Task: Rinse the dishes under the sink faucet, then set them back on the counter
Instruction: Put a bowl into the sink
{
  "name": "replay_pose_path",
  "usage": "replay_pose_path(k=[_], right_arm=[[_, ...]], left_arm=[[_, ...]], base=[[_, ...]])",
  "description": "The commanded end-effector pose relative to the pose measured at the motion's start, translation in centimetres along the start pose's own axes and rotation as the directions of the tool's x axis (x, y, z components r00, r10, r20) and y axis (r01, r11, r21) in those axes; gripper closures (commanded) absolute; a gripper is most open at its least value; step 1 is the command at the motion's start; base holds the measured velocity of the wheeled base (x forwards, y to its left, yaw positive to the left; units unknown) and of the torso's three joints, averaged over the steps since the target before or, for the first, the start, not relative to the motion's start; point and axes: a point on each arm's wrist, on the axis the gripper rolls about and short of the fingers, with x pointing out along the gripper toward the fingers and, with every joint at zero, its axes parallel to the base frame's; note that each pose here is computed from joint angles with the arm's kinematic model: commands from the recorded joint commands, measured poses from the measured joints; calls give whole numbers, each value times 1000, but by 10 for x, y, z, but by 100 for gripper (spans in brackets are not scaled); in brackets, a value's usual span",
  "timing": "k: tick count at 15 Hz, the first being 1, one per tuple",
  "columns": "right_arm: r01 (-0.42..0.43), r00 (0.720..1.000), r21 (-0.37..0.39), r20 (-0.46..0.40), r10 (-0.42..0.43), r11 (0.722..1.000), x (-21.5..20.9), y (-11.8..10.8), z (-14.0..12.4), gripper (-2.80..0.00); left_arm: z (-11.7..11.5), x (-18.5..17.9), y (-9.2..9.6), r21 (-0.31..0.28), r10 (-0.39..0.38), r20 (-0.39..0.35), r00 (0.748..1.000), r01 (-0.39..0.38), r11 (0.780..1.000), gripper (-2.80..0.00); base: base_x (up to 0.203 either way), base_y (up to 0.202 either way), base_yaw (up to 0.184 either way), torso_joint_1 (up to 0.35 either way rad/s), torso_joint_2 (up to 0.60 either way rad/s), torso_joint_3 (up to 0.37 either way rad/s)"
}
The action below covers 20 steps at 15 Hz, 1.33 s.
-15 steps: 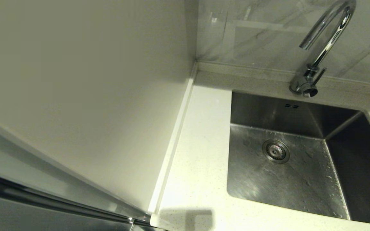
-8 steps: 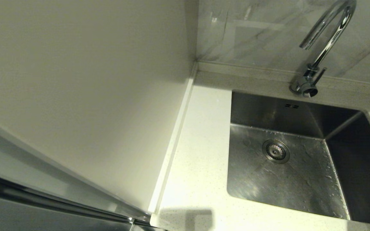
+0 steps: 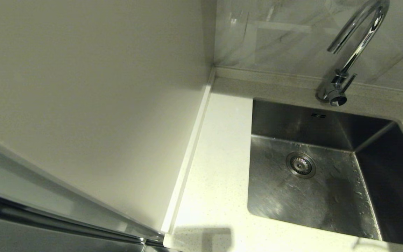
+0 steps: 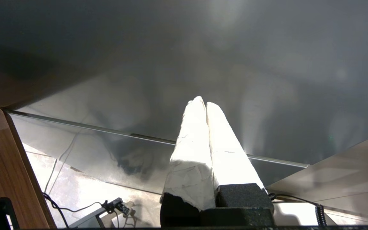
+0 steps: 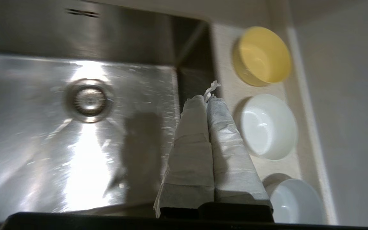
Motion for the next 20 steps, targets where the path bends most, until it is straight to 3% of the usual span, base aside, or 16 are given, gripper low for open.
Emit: replay_pose_path(k=[1,3,5,7,9,11,14,17,18,20], right_arm=[[72,989,2,-132,-71,997,50,-13,-3,0],[20,981,50,-193,-10,999,64,-31,-6,0],[-111,958,163,-243,149,980,70,-50,-6,0],[-229,905,335,-272,326,914,75,-66,3,0],[-267,854,485,-281,437,833,87,-80,5,0],[-249,847,536,-283,450,807,101,-87,7,0],[-218,865,521,-289,411,825,127,-96,8,0],[-178,909,426,-275,315,887,160,-107,4,0],[-167,917,379,-280,285,910,169,-110,3,-280],[-161,925,325,-279,258,932,183,-116,3,-280]], left_arm=[[-1,0,0,0,0,-3,1000,0,1000,0],[-1,0,0,0,-1,-3,1000,1,1000,0],[-1,0,0,0,0,-3,1000,0,1000,0],[-1,0,0,0,1,-3,1000,-1,1000,0],[-1,0,0,0,-1,-3,1000,1,1000,0],[-1,0,0,0,0,-3,1000,0,1000,0],[-1,0,0,0,0,-3,1000,0,1000,0],[-1,0,0,0,0,-3,1000,0,1000,0],[-1,0,0,0,-1,-3,1000,1,1000,0],[-1,0,0,0,0,-3,1000,0,1000,0]], base=[[0,0,0,0,0,0],[0,0,0,0,0,0],[0,0,0,0,0,0],[0,0,0,0,0,0],[0,0,0,0,0,0],[0,0,0,0,0,0],[0,0,0,0,0,0],[0,0,0,0,0,0],[0,0,0,0,0,0],[0,0,0,0,0,0]])
